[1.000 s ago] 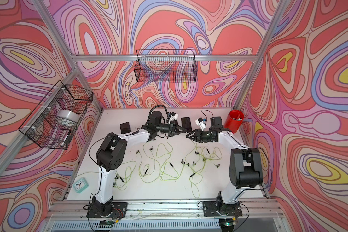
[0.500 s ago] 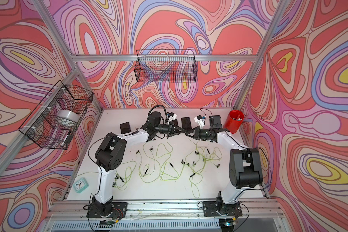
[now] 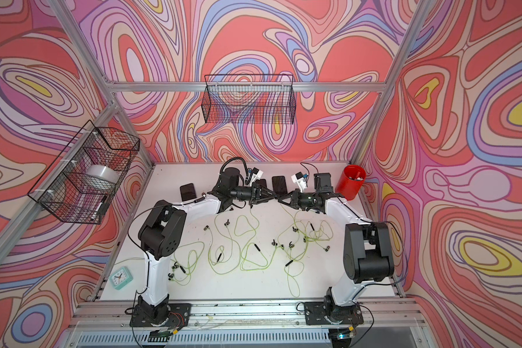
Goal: Plug wired earphones into phones
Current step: Pick up the wired earphone from the center of the board.
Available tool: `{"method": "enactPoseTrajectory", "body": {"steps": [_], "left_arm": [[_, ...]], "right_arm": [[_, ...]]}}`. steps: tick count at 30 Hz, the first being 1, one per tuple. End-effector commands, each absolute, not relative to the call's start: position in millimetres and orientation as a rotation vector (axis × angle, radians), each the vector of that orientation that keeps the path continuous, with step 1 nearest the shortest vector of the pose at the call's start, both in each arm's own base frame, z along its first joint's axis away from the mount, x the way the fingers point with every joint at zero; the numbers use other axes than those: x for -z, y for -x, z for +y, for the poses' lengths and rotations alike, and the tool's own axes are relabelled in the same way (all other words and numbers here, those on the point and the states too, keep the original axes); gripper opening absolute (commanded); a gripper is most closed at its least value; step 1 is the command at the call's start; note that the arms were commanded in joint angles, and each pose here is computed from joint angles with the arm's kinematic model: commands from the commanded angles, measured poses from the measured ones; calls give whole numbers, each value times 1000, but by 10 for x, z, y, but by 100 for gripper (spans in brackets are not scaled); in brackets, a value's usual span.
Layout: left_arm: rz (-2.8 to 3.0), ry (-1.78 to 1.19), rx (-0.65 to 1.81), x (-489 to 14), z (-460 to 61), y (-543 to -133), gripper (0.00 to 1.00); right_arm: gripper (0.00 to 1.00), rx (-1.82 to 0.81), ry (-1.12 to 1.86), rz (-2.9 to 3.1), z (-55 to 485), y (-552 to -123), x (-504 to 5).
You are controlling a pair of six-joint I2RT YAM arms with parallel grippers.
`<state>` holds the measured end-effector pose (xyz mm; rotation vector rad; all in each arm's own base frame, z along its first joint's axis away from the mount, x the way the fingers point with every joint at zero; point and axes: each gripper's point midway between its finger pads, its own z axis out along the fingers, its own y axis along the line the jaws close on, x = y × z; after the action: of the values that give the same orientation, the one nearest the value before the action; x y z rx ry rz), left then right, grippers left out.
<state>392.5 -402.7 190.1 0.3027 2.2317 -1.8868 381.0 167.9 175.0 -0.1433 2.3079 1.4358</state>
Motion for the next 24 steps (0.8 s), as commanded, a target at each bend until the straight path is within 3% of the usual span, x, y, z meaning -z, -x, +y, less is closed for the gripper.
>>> {"method": "enactPoseTrajectory", "body": {"steps": [1, 12, 24], "left_arm": [[2171, -315, 1885, -2069, -4003, -3945, 30], [2200, -322, 1887, -2021, -4003, -3918, 16], [2205, -297, 1880, -1984, -4017, -3969, 18]], "right_arm": [[5, -1438, 167, 2294, 1701, -3756, -1794], [5, -1432, 165, 2286, 1714, -3789, -1796], [5, -1444, 184, 2287, 1744, -3752, -1807]]}}
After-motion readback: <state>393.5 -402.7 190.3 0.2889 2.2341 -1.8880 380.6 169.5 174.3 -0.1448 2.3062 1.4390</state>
